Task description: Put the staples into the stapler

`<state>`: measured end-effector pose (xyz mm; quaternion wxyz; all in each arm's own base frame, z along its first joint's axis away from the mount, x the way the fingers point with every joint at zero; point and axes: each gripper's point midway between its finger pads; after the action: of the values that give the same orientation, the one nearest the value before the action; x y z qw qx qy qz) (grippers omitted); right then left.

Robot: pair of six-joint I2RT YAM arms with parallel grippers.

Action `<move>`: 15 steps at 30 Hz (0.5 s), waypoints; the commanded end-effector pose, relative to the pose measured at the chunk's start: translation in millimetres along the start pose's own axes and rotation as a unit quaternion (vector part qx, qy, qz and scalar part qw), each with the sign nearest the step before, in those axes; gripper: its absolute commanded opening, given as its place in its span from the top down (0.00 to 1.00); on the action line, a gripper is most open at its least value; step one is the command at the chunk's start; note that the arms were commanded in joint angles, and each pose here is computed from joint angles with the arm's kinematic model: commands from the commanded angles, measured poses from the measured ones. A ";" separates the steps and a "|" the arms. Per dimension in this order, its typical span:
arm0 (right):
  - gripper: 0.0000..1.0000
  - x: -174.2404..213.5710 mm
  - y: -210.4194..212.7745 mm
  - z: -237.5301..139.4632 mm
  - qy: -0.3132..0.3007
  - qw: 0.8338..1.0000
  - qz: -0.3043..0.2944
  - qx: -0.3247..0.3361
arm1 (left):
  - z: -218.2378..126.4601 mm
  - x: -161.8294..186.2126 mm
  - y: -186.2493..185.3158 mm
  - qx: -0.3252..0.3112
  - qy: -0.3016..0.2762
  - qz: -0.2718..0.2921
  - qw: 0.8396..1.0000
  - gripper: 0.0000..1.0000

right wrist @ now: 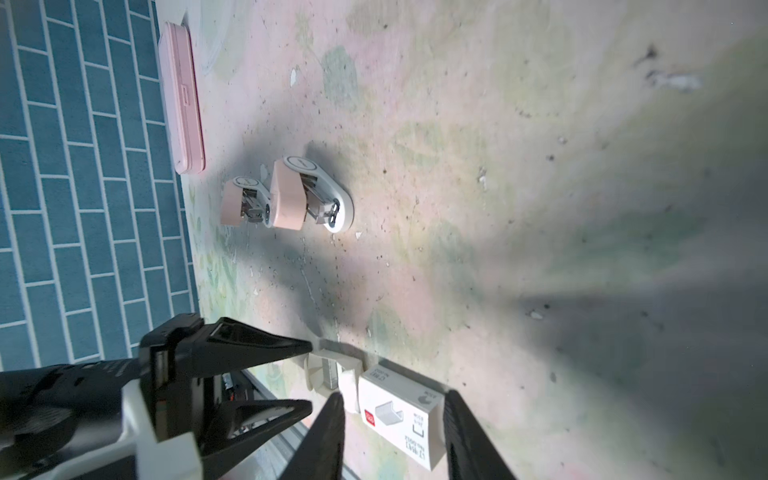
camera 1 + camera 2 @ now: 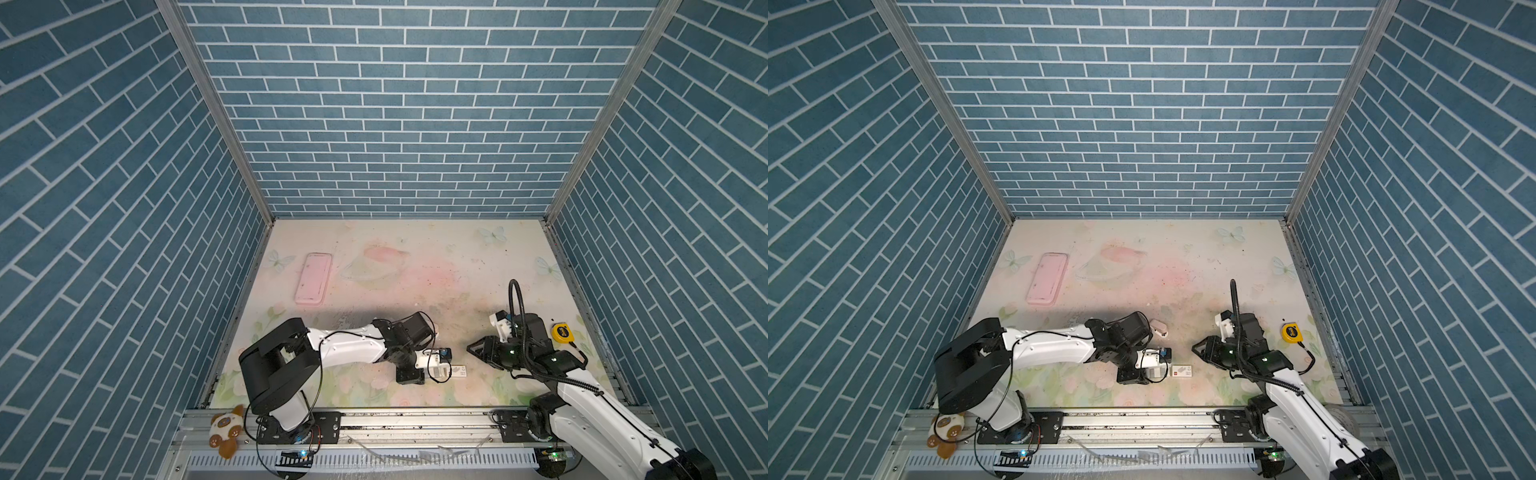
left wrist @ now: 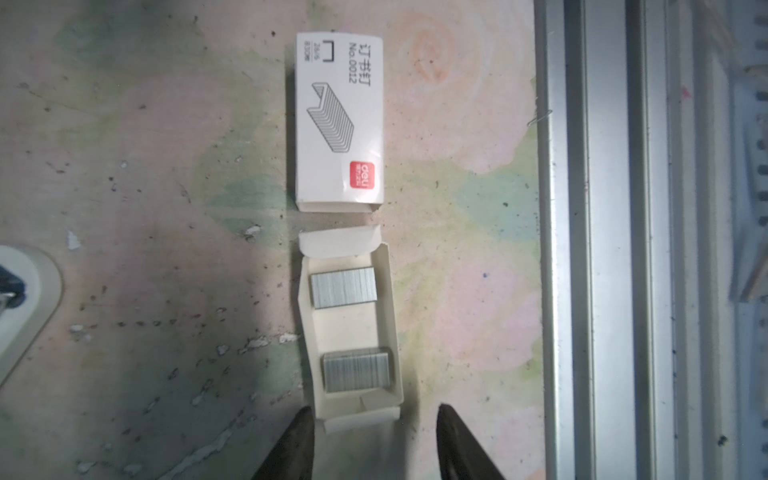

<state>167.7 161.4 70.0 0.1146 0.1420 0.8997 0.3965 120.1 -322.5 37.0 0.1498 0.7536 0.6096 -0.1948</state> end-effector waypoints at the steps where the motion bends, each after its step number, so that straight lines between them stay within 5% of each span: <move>1: 0.57 -13.8 4.2 -8.2 -0.034 0.998 -0.047 0.011 | -24.0 -15.0 0.7 -0.004 -0.005 0.025 1.000 0.49; 6: 0.57 -18.8 2.7 -14.4 -0.040 0.996 -0.073 0.033 | -53.8 -35.0 17.7 -0.015 0.010 0.060 0.998 0.42; 9: 0.57 -43.7 7.2 -23.7 -0.096 0.992 -0.061 0.046 | -67.9 -41.1 35.1 0.004 0.016 0.074 0.997 0.36; 11: 0.57 -56.0 17.5 -26.5 -0.116 0.992 -0.048 0.028 | -76.0 -44.6 50.0 0.016 0.007 0.069 0.997 0.26; 15: 0.57 -55.5 41.3 -21.8 -0.085 0.994 -0.056 -0.028 | -77.2 -38.7 67.2 0.049 0.027 0.070 0.996 0.22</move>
<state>210.2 143.7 102.3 0.2094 0.1365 0.8952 0.3690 201.5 -357.1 141.3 0.1931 0.7854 0.5600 -0.1797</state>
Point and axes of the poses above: each gripper's point midway between its finger pads, its own z axis out along the fingers, its own y axis along the line the jaws close on, x = y × z, and after that the axes turned 11 degrees about z, right-handed
